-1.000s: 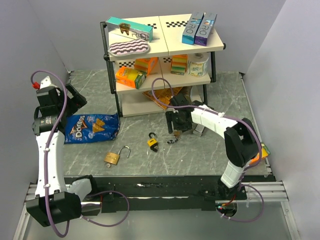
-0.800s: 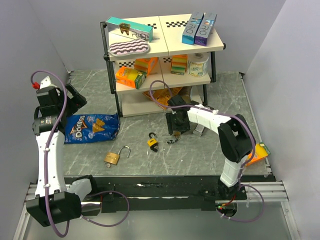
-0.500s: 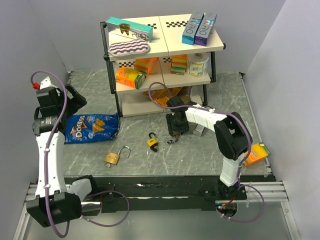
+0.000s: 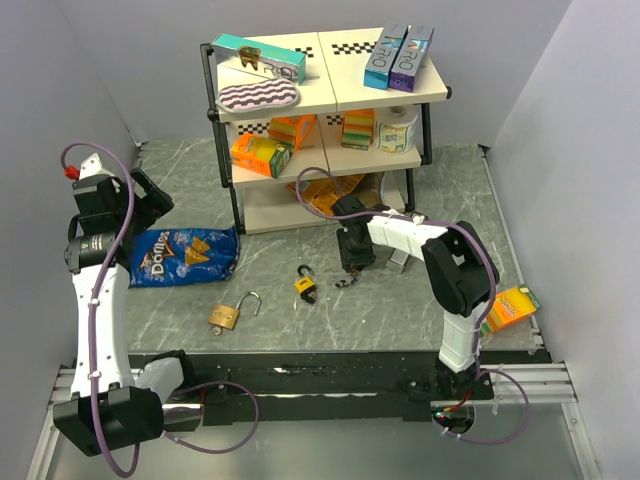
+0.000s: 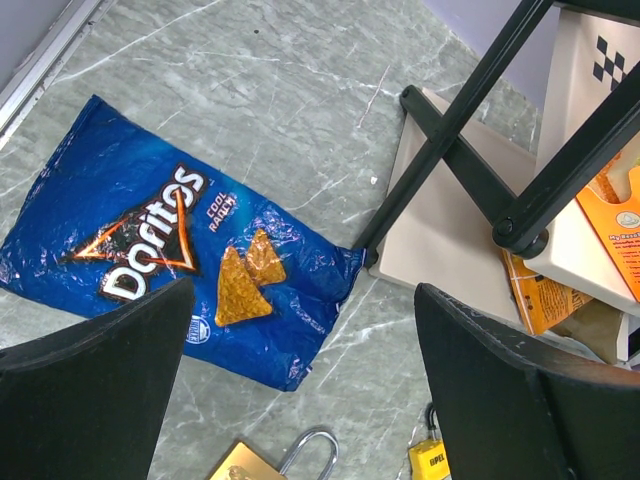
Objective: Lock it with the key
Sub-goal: Pick up the lock from the center of the board.
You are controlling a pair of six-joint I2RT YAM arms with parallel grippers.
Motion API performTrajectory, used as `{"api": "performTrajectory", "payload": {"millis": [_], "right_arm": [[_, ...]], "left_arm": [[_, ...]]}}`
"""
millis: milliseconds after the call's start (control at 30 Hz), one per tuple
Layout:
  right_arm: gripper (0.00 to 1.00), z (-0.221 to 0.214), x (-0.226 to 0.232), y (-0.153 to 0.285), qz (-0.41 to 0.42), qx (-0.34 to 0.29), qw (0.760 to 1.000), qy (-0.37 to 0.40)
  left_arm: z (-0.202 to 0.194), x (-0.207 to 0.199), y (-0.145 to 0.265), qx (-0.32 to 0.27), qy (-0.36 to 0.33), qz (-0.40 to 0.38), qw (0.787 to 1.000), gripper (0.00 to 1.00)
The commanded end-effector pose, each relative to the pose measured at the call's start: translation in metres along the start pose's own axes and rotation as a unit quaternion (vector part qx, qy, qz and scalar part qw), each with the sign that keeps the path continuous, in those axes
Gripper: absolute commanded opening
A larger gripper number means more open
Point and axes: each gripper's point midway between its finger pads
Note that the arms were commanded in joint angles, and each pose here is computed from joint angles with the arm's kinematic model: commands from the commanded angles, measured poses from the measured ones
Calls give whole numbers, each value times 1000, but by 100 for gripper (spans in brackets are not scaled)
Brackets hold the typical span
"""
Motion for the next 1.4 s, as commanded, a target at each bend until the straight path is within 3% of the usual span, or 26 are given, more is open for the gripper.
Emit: {"api": "performTrajectory", "payload": {"millis": [0,267,467,633,767,867,900,933,1100,1167,1300,1367], "right_arm": [[38,7,-2,-3,-10,-5,1000,-6],[1,13,6,32,35,-43,998,37],[0,2,38,75,169,-60,975,131],[0,-15,60,117,270,-75,939,202],[0,-34,77,156,359,-70,889,275],[0,-42,83,182,399,-92,857,313],[0,-48,88,198,427,-105,837,326],[0,-51,89,204,435,-110,829,335],[0,-64,99,241,486,-139,776,377],[0,-67,103,250,496,-151,759,394],[0,-77,116,267,520,-152,729,418],[0,-80,119,269,522,-151,721,430]], "left_arm": [[8,-3,7,-17,-6,-8,1000,96],[-9,-10,10,15,-71,-53,996,96],[-42,-40,32,67,-165,-190,965,96],[-47,-64,62,43,-218,-283,933,96],[-69,-78,88,36,-289,-378,879,96],[-100,-85,120,40,-343,-475,809,98],[-121,-81,134,72,-338,-508,789,99],[-127,-79,137,50,-388,-525,755,99],[-158,-67,147,36,-461,-569,681,97],[-171,-67,148,23,-489,-593,639,91],[-189,-79,146,34,-501,-622,601,87],[-201,-94,151,31,-508,-649,566,87]]}}
Point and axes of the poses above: each gripper's point midway between its finger pads, its own y axis back along the fingers, its own x axis along the line the jaws close on, z = x × y, and after that the axes turned 3 degrees about y, right-handed
